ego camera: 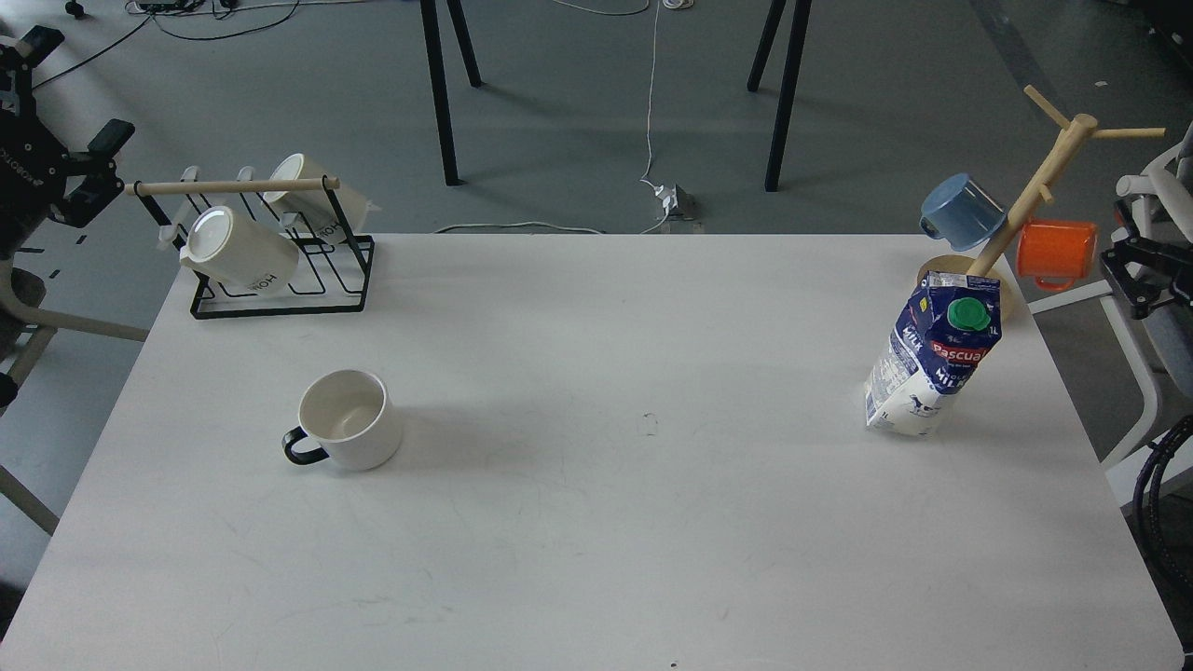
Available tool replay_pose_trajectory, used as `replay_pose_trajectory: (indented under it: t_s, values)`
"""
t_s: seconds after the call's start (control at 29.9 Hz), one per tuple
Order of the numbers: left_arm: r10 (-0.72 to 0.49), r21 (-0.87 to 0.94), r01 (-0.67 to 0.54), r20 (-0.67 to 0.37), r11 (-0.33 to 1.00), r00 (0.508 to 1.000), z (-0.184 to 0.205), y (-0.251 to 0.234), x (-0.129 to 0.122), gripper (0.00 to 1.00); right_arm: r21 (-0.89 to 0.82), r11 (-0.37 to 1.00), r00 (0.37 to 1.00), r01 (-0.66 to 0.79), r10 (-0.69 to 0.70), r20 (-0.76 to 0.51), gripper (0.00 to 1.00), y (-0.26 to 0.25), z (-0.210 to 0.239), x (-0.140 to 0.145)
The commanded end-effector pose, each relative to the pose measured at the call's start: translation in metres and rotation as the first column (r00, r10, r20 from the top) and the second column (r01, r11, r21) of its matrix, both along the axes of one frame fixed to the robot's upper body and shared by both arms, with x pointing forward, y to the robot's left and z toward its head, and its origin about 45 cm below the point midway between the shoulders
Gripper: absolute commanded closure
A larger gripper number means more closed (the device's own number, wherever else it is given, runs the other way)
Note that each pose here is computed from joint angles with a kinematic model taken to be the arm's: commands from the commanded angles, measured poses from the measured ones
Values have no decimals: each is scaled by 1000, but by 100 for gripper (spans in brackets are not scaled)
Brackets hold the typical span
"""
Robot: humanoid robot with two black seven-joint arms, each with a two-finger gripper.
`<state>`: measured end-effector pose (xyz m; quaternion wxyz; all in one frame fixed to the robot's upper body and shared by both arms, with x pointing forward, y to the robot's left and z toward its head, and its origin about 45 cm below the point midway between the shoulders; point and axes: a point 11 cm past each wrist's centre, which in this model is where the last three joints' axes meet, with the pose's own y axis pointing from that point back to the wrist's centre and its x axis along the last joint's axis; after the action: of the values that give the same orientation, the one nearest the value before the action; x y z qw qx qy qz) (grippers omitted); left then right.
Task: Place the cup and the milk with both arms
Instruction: 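Move the left gripper from the rack down toward the white mug, then grasp the white mug's rim with the left gripper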
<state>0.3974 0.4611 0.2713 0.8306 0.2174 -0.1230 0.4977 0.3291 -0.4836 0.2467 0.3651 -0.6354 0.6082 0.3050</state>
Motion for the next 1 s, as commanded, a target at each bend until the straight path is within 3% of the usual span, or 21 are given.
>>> replay_pose_trajectory:
  t_s: [0.0, 0.1, 0.23, 0.43, 0.97]
  values:
    - [-136, 264, 148, -63, 953, 989, -8, -12, -4, 0, -4, 1000, 1000, 7, -7, -1, 2, -3, 0, -1]
    - [-252, 516, 313, -188, 797, 949, -29, -18, -17, 0, -5, 1000, 1000, 9, -9, -3, 2, -4, 0, -2]
    - [-289, 654, 492, -400, 575, 870, -82, -8, -48, 1, -9, 1000, 1000, 13, -13, -1, 2, -5, 1, -2]
    - [-360, 722, 567, -445, 397, 820, -128, -14, -71, 2, -8, 1000, 1000, 21, -21, -23, 2, -8, -7, -8]
    - [-373, 688, 597, -471, 412, 799, -168, -33, -77, 3, -3, 999, 998, 32, -32, -47, 2, -10, -16, -16]
